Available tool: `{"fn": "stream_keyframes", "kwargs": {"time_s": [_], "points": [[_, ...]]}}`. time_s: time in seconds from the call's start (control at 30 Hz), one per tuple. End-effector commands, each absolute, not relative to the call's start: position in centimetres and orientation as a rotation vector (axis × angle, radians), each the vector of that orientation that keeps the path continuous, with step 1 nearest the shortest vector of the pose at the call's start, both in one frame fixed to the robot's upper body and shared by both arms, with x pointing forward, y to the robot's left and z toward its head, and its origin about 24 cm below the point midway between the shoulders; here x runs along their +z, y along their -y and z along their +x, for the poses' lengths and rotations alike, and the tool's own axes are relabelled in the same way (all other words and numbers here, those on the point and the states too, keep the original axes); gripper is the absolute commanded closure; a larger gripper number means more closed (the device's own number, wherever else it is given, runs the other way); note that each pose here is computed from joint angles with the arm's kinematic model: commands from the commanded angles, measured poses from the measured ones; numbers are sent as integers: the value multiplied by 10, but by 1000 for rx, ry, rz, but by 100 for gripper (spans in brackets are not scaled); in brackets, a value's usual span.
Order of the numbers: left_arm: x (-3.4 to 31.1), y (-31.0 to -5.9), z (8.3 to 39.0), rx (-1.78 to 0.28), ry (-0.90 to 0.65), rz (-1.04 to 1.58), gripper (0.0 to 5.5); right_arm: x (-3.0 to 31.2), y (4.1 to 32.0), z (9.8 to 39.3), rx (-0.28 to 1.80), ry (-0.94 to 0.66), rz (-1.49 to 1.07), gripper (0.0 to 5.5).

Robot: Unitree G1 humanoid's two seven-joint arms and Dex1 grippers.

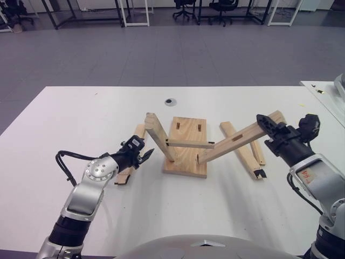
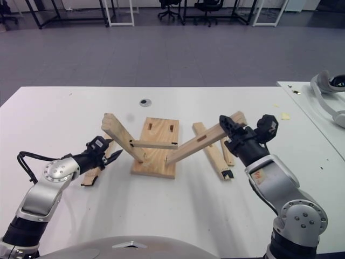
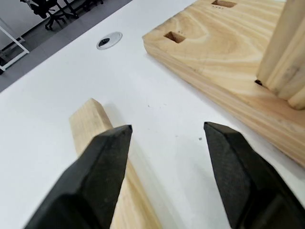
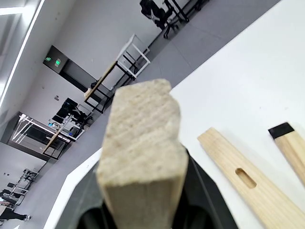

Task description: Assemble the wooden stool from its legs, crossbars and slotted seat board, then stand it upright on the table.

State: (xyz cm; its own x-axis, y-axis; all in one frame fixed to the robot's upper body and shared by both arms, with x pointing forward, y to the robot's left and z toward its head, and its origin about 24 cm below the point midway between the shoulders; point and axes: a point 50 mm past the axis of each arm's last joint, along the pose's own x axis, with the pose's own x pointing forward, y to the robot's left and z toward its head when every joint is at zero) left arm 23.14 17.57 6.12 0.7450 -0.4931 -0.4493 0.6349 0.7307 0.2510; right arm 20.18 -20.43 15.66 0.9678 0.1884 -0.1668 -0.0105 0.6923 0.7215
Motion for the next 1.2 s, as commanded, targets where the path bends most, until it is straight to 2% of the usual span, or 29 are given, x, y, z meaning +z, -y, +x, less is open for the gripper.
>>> {"fn": "stream_keyframes", "kwargs": {"time_s": [0.03, 0.23, 0.37, 0.6, 0.8, 0.93, 1.07, 1.2], "points": [[59, -166, 231, -664, -400, 426, 274, 155, 201, 203, 95, -214, 734, 447], [67, -159, 235, -663, -384, 327, 274, 150, 190, 197, 61, -164, 598, 447], [82, -155, 241, -620, -343, 168, 274, 143, 171, 191, 137, -231, 506, 447], [85, -157, 245, -569, -337, 116, 274, 161, 181, 198, 0, -205, 569, 447], [91, -157, 250, -548, -313, 126, 274, 164, 180, 197, -47, -268, 320, 447], [98, -153, 252, -547, -284, 121, 274, 156, 178, 196, 0, -320, 143, 447], [117, -140, 253, -570, -196, 111, 274, 141, 188, 193, -12, -333, 138, 447], [158, -129, 257, -584, -26, 119, 274, 131, 197, 190, -7, -298, 225, 447]]}}
